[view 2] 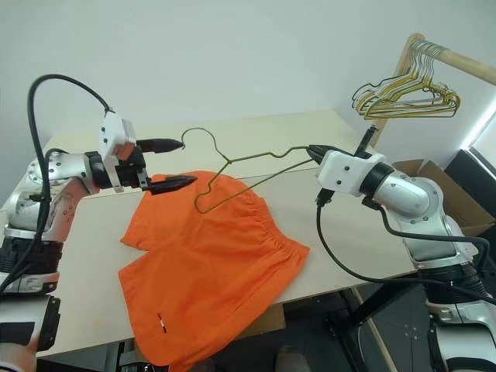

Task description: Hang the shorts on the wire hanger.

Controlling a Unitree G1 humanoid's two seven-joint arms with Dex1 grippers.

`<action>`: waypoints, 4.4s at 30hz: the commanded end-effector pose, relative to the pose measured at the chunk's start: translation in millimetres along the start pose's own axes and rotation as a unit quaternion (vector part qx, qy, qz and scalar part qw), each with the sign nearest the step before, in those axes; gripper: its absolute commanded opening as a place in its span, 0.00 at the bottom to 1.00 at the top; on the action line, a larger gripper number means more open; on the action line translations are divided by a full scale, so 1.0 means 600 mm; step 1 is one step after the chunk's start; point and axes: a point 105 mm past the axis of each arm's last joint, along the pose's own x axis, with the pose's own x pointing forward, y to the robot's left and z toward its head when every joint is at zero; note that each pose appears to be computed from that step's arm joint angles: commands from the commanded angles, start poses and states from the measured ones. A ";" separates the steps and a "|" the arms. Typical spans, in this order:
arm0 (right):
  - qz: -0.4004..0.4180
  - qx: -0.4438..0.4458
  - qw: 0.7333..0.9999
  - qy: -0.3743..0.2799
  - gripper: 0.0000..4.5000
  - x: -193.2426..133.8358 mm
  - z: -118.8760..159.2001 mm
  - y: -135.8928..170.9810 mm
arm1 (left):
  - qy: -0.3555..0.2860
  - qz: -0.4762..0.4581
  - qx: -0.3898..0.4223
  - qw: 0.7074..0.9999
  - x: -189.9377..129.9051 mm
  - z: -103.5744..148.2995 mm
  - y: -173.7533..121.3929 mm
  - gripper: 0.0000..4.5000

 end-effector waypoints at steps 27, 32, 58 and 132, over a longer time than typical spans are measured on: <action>-0.036 0.016 0.997 -0.059 0.00 -0.015 0.065 -0.067 | 0.026 -0.086 -0.015 0.996 0.013 -0.027 -0.009 0.12; -0.026 0.012 0.998 -0.059 0.00 -0.016 0.063 -0.064 | 0.028 -0.089 -0.014 0.996 0.009 -0.028 -0.011 0.00; 0.376 0.185 0.893 0.167 0.99 -0.005 0.036 0.052 | 0.137 -0.126 0.072 0.980 0.021 -0.069 -0.028 0.00; 0.410 0.679 0.499 0.349 0.00 -0.300 -0.039 0.219 | -0.063 -0.102 -0.047 0.992 -0.015 0.006 -0.138 1.00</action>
